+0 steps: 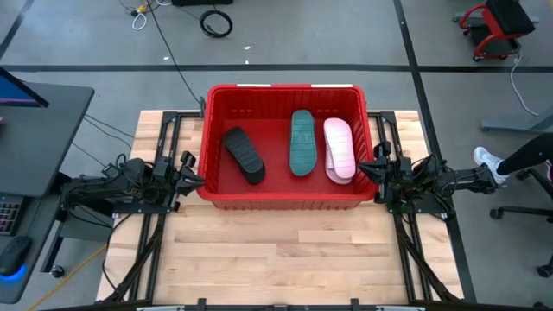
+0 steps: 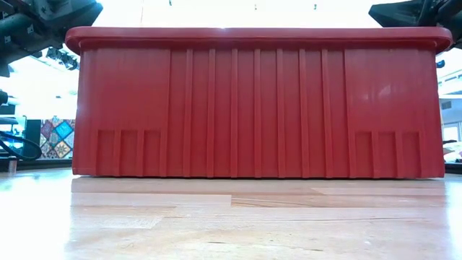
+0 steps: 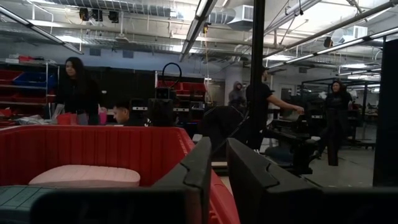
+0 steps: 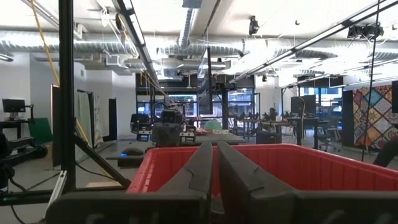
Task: Pick and place slides into bin
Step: Return to Home Position
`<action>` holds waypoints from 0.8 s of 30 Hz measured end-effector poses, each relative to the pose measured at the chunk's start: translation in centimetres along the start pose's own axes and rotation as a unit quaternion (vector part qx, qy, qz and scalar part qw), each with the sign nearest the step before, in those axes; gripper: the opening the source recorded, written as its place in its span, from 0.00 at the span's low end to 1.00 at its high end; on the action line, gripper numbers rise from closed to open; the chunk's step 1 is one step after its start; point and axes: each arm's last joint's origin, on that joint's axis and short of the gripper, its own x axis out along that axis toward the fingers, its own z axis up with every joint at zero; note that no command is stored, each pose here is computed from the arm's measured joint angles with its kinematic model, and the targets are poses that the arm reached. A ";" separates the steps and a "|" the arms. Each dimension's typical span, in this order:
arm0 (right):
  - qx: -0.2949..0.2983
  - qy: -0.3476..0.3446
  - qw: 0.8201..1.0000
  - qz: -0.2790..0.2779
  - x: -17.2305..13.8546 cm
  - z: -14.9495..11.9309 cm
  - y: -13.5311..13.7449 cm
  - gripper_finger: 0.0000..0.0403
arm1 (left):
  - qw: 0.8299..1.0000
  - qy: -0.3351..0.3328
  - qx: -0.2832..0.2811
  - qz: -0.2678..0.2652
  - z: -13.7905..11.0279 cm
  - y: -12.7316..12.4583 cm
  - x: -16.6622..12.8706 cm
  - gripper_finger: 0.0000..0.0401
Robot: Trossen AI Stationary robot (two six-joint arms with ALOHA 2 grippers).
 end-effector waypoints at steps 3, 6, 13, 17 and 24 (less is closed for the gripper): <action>0.000 0.000 1.000 0.000 0.0 0.0 0.0 0.07 | 1.000 0.000 0.000 0.000 0.0 0.0 0.0 0.13; 0.000 0.000 1.000 0.000 0.0 0.0 0.0 0.07 | 1.000 0.000 0.000 0.000 0.0 0.0 0.0 0.12; 0.000 0.000 1.000 0.000 0.0 0.0 0.0 0.07 | 1.000 0.000 0.000 0.000 0.0 0.0 0.0 0.14; 0.000 0.000 1.000 0.000 0.0 0.0 0.0 0.07 | 1.000 0.000 0.000 0.000 0.0 0.0 0.0 0.15; 0.000 0.000 1.000 0.000 0.0 0.0 0.0 0.07 | 1.000 0.000 0.000 0.000 0.0 0.0 0.0 0.13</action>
